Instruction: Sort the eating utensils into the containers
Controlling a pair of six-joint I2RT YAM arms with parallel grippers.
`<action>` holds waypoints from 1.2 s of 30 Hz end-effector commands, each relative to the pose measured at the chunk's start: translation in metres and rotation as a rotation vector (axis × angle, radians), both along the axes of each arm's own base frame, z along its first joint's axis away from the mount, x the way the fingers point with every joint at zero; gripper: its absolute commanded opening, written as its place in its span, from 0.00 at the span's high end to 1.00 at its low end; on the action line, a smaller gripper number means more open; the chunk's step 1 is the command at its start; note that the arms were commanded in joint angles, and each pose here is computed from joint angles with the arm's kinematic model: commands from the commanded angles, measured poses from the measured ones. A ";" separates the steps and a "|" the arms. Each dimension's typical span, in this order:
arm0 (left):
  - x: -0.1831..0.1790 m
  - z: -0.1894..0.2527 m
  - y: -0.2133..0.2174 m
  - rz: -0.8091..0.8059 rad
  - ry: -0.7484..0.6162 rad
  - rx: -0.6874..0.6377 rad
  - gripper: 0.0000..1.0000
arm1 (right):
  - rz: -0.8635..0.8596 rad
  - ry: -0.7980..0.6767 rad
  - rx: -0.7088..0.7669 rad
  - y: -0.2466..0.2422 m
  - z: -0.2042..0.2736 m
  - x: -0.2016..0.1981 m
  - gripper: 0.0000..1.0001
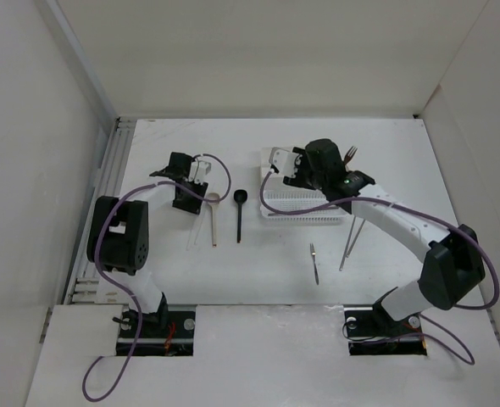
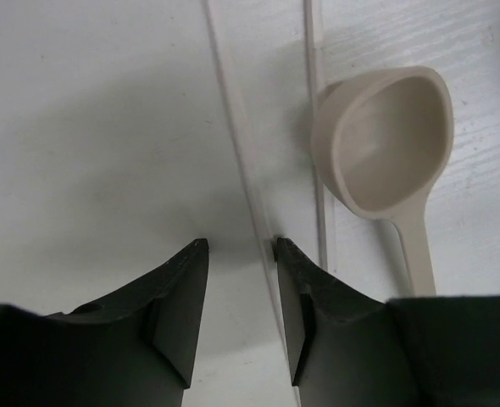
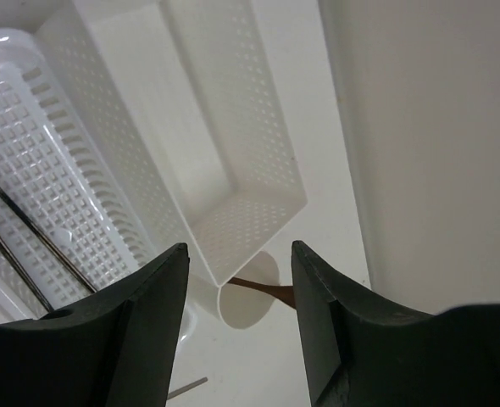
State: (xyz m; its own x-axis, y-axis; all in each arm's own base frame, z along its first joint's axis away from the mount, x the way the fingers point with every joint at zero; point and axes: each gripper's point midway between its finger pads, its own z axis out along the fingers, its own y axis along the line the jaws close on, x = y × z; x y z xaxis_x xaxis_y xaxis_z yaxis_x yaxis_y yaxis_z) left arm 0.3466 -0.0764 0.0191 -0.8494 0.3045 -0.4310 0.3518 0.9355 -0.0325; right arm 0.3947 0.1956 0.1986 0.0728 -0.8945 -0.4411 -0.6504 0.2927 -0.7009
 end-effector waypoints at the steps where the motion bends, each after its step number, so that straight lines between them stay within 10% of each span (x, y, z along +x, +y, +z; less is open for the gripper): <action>1: -0.011 -0.018 0.017 0.011 0.072 0.097 0.65 | -0.063 -0.110 0.112 -0.002 0.036 0.009 0.43; 6: -0.009 -0.021 0.033 0.046 0.090 0.110 1.00 | -0.101 -0.179 0.182 -0.014 0.066 0.012 0.43; 23: 0.057 0.139 0.008 -0.146 -0.323 0.144 1.00 | -0.137 -0.387 0.675 -0.035 0.177 0.009 0.43; 36: -0.003 0.217 -0.239 -0.997 -0.559 0.006 1.00 | -0.387 -0.643 1.065 -0.133 0.251 -0.016 0.38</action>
State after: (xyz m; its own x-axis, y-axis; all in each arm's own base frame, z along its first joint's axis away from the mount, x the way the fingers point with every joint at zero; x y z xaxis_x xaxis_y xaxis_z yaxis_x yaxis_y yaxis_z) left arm 0.3576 -0.2794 0.2328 -0.0521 0.7353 -0.6757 0.8541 0.3834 0.3514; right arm 0.3957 0.0842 0.4011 0.2359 -0.2724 -0.9328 -0.1428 0.9398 -0.3106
